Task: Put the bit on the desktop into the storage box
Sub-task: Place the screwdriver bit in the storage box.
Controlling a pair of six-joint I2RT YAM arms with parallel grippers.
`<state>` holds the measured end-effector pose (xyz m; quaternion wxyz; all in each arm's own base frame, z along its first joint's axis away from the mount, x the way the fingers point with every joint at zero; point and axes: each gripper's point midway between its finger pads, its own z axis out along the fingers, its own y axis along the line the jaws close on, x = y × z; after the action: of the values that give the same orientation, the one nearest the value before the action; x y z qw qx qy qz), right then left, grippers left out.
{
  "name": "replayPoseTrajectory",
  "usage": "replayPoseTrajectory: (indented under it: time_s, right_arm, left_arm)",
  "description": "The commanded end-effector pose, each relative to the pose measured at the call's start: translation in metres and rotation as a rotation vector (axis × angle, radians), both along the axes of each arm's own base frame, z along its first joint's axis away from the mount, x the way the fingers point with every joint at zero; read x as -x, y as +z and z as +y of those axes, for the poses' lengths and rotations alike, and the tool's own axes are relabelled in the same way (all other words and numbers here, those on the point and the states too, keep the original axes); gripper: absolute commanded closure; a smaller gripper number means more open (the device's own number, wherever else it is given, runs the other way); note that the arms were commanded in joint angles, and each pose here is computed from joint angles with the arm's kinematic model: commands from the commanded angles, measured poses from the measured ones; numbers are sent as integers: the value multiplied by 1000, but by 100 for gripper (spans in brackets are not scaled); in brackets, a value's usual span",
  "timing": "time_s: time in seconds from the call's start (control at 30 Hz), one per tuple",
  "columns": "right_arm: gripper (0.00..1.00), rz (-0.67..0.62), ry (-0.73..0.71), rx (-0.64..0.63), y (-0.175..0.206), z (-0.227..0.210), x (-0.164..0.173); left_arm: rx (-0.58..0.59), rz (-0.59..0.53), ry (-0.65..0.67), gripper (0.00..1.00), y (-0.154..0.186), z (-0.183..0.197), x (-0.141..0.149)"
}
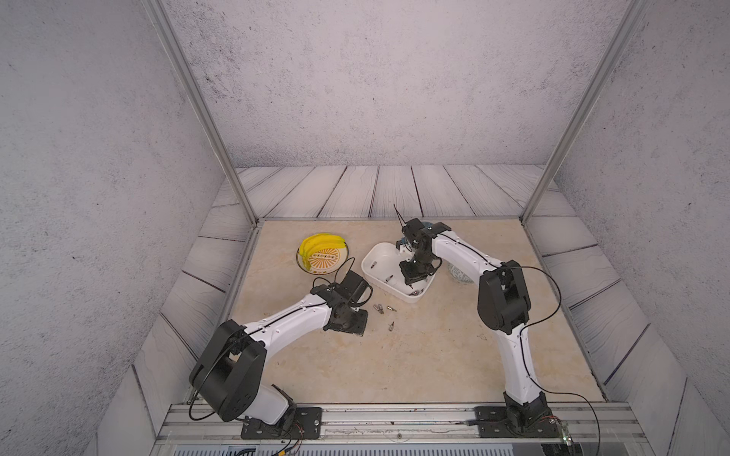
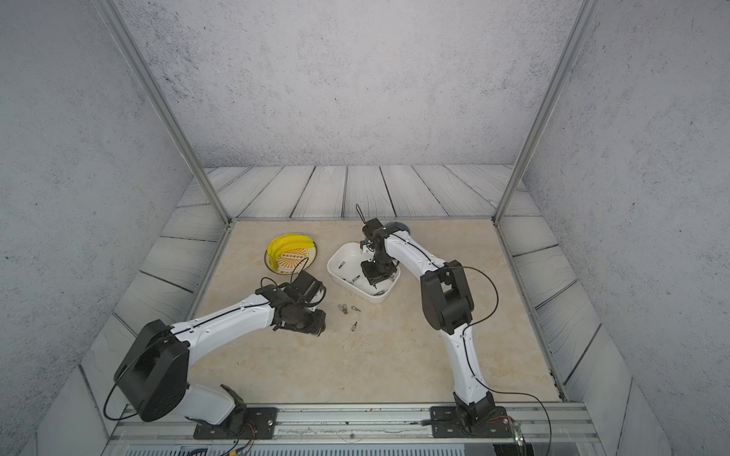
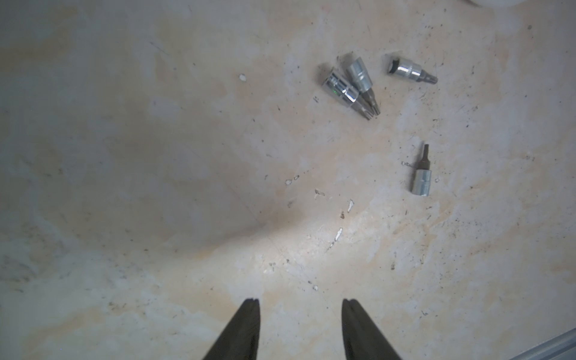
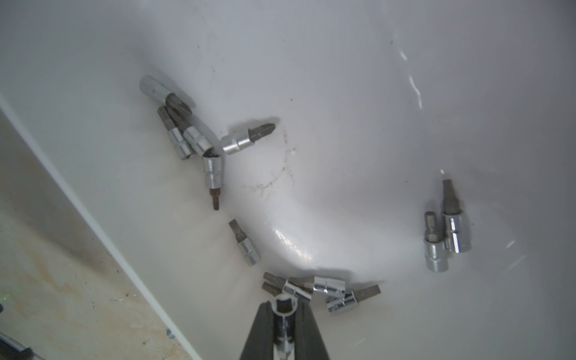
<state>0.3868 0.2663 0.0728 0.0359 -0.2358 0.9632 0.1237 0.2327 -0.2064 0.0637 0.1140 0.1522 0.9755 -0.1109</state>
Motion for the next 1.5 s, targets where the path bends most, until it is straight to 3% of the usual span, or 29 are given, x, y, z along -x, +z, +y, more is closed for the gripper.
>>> replayPoseTrajectory:
  time_s: [0.0, 0.47, 1.03, 1.13, 1.27, 1.47]
  right_arm:
    - [100, 54, 1, -4, -7, -1, 5]
    - [100, 117, -19, 10, -32, -8, 17]
    - [100, 166, -22, 24, -41, -12, 26]
    - [96, 179, -26, 28, -44, -13, 29]
    - [79, 180, -27, 30, -45, -13, 29]
    - [73, 182, -30, 29, -44, -14, 29]
  left_arm:
    - [5, -5, -16, 52, 1, -14, 0]
    - [-3, -14, -92, 52, -4, -57, -3]
    - [-17, 3, -131, 52, -18, -77, -6]
    - [-16, 0, -135, 52, -19, -81, -8]
    - [-30, -2, -145, 52, -24, -86, -12]
    - [-49, 9, -158, 52, -34, -90, -15]
